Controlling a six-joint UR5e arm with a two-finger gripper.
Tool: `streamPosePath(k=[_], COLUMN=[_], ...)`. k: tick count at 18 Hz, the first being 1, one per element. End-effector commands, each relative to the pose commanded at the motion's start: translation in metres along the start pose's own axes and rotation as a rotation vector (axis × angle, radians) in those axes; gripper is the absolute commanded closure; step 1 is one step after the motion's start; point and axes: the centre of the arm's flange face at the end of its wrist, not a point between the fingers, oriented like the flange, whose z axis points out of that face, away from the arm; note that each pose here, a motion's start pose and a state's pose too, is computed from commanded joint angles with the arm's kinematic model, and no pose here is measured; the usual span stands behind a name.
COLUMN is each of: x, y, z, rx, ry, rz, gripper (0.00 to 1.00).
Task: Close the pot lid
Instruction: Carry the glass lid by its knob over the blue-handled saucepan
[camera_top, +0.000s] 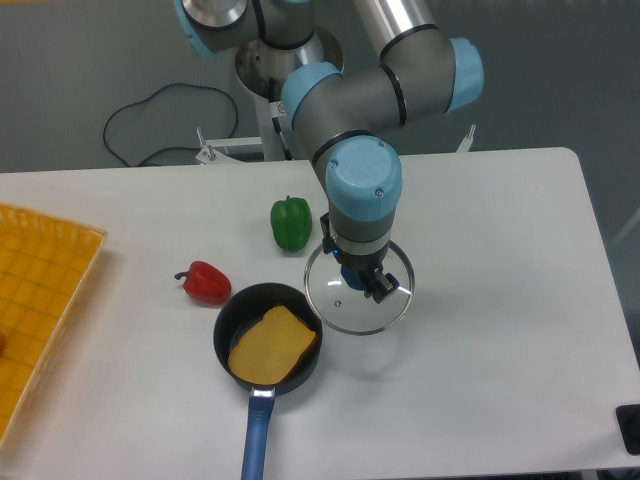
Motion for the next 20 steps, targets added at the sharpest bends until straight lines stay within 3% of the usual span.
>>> streamPosePath(k=[10, 20], x=[0.006, 0.026], y=[-0.001, -0.054], z=[-0.005, -0.003], rx=[0.002, 0.011], ry=[-0.004, -0.029], rz=[-0.046, -0.167], gripper=[0.48, 0.48])
